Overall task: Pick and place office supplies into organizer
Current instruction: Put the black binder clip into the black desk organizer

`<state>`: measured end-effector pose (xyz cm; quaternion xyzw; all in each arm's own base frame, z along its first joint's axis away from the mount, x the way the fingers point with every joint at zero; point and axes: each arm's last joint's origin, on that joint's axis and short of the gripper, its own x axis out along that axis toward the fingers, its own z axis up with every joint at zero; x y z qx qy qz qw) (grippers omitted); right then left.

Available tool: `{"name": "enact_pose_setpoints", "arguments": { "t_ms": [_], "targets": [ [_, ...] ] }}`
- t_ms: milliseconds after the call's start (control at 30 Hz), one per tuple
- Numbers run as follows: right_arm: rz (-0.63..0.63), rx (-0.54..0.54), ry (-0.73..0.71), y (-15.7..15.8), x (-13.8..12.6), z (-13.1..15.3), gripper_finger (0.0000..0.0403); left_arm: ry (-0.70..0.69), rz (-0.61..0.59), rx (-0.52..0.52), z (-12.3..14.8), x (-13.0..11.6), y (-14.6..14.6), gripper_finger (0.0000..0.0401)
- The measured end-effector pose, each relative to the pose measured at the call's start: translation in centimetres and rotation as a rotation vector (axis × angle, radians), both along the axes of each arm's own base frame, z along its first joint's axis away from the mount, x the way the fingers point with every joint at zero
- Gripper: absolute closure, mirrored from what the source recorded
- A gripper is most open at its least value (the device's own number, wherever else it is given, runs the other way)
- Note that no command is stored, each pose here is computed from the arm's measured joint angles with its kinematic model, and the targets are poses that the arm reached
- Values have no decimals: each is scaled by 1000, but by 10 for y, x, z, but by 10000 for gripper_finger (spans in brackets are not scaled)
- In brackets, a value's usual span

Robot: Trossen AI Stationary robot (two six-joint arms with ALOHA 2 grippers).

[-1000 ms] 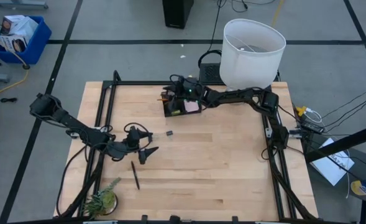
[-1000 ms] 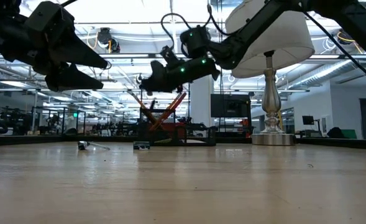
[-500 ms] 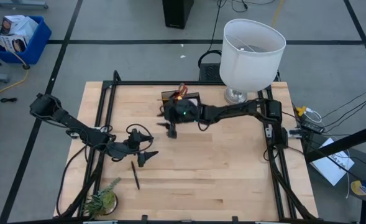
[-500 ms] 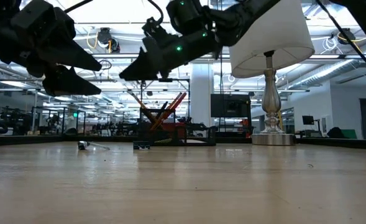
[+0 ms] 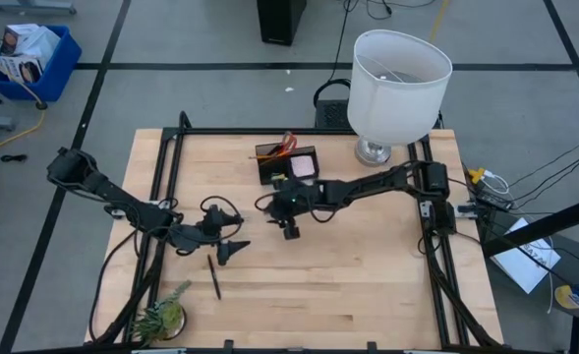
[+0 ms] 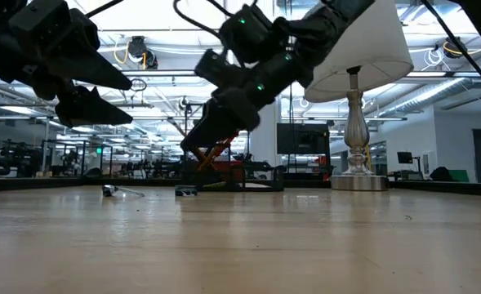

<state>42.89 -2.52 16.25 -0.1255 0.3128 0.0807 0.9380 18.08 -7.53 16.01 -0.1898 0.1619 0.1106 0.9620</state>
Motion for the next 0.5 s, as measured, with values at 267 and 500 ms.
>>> {"name": "enact_pose_setpoints", "arguments": {
  "t_ms": [267, 500],
  "targets": [
    [52, 31, -140, -17, -14, -18, 236, 1, -1, 23, 0, 0, 0, 6],
    [-2, 61, -103, -35, -15, -38, 236, -22, 0, 51, 3, 1, 0, 6]
  ]
}}
